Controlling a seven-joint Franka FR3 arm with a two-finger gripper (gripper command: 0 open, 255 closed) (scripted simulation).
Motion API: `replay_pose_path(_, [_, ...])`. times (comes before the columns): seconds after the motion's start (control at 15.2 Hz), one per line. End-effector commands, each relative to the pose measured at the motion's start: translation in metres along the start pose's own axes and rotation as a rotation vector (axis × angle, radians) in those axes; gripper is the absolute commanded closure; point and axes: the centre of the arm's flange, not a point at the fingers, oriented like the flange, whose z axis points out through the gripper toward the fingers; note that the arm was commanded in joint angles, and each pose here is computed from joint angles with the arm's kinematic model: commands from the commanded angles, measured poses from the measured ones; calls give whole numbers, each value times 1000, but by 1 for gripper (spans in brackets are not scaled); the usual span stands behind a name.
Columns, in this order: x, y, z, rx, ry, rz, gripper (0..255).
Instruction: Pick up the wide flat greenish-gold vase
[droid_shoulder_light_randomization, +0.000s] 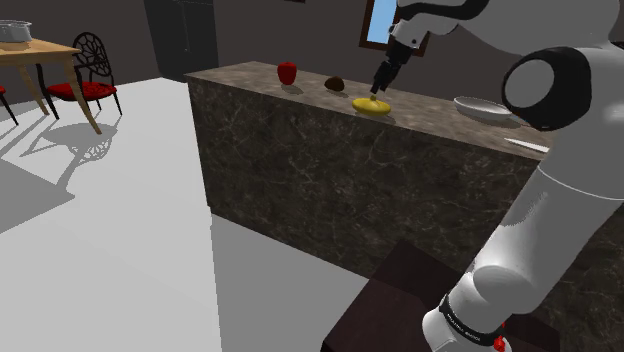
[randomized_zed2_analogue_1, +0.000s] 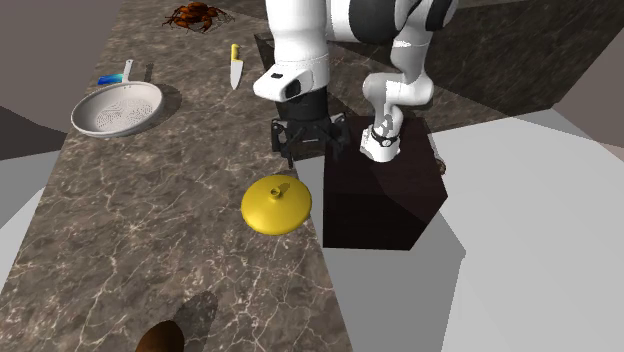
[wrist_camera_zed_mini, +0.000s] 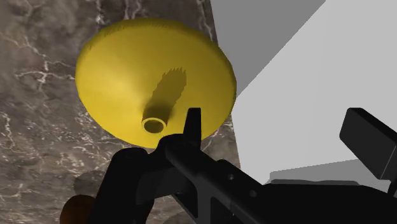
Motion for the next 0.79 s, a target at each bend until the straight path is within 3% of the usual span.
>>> replay_pose_path(0.0, [14, 25, -2, -1, 13, -3, 0])
replay_pose_path(0.33, [40, 84, -8, -3, 44, -2, 0])
replay_pose_path(0.73, [33, 86, 17, -3, 45, -2, 0])
